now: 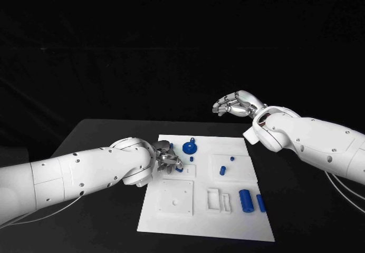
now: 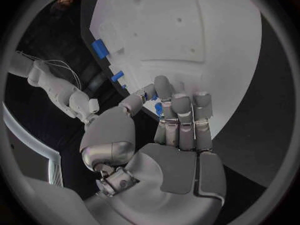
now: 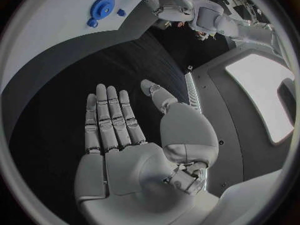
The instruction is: Assemble the parts on the task board
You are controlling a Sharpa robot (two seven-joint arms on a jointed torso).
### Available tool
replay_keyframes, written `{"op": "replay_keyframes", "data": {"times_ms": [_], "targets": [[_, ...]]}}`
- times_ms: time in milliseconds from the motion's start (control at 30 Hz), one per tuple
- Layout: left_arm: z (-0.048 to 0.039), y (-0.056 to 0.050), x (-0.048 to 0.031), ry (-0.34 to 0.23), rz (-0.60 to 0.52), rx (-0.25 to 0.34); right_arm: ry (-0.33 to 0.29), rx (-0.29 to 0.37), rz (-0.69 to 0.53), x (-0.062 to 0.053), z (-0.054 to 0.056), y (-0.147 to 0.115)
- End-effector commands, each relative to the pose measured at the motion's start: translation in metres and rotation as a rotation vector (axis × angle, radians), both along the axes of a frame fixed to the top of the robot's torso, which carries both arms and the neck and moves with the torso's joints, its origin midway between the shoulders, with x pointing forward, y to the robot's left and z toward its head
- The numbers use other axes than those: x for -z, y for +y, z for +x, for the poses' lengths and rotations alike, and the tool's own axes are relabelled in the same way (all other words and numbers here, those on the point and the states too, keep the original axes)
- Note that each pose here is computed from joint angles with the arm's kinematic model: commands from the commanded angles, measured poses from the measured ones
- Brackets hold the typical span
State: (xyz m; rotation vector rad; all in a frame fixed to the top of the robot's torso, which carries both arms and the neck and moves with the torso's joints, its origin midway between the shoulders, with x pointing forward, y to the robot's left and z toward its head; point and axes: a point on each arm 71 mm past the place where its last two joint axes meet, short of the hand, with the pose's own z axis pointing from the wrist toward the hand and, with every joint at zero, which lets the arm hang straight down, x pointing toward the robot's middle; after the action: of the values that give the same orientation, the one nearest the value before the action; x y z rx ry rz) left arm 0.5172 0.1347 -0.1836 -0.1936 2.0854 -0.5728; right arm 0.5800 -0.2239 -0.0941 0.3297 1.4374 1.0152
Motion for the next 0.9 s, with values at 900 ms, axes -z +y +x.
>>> {"op": "replay_keyframes", "data": {"times_ms": [900], "targets": [[-0.0033,-0.0048,0.0045,0.019,0.028,0.041,0.008,-0.019,-0.001,0.0003,0.0002,0.0043]]}}
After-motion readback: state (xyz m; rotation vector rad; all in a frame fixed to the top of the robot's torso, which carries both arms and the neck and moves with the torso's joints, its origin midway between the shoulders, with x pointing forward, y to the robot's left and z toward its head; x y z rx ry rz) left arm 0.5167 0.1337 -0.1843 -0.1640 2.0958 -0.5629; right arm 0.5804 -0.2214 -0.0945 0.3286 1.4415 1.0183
